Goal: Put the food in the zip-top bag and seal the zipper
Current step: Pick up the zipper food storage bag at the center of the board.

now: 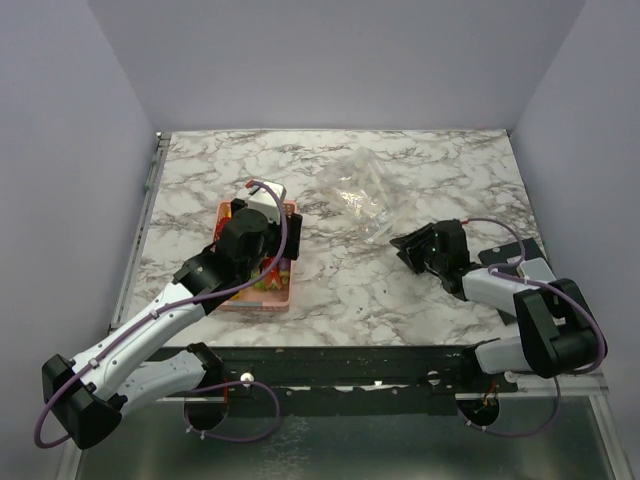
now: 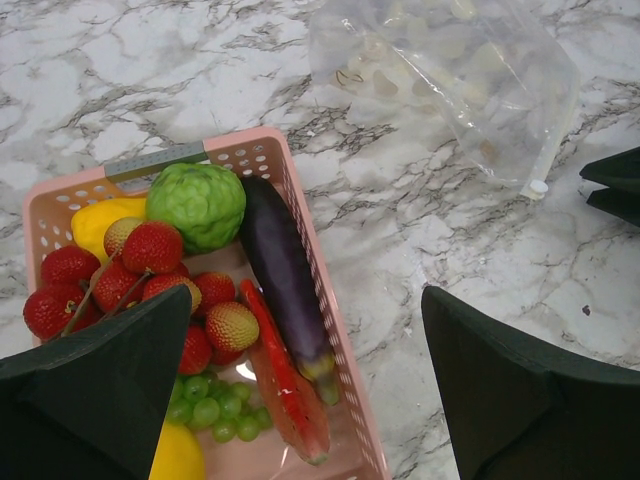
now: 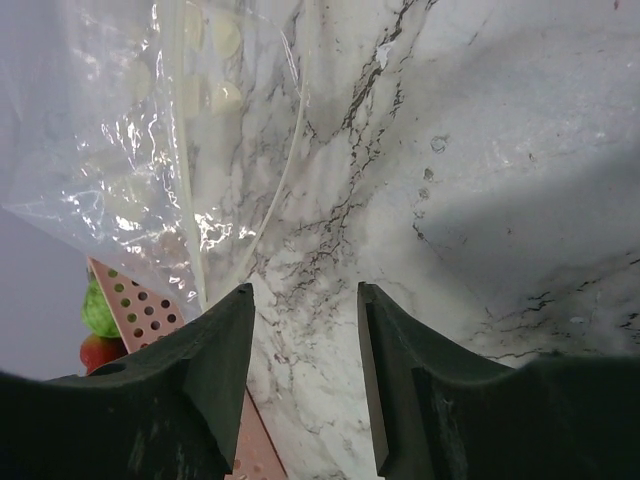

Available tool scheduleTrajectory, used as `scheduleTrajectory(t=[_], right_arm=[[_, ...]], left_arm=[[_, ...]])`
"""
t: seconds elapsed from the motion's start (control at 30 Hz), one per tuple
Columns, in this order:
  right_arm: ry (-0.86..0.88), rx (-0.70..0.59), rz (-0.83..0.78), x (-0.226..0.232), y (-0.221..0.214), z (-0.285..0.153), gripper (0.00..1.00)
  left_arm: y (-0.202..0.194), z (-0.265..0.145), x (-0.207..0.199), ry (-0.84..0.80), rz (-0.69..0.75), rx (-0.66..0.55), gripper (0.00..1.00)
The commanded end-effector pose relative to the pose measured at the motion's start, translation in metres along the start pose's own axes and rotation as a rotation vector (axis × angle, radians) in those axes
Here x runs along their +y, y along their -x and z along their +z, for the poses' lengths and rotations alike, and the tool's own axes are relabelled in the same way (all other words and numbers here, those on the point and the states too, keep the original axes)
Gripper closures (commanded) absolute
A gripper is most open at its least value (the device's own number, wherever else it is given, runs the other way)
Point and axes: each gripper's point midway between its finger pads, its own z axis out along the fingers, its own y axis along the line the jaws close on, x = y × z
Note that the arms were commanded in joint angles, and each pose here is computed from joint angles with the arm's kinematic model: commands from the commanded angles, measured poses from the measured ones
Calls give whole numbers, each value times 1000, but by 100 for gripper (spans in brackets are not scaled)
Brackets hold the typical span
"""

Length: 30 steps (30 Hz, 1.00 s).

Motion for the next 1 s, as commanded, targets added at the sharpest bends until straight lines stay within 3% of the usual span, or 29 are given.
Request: scheduleTrajectory(t=[0.0, 0.37, 0.97], right_arm=[[60, -20, 82, 9, 5, 8, 50], [107, -42, 231, 2, 12, 30, 52], [135, -55, 281, -2, 20, 58, 53]], left_arm=[[-6, 1, -1, -10, 17, 17, 1], [-7, 2, -2, -13, 21, 23, 1], [-12, 5, -7, -31, 31, 44, 1]])
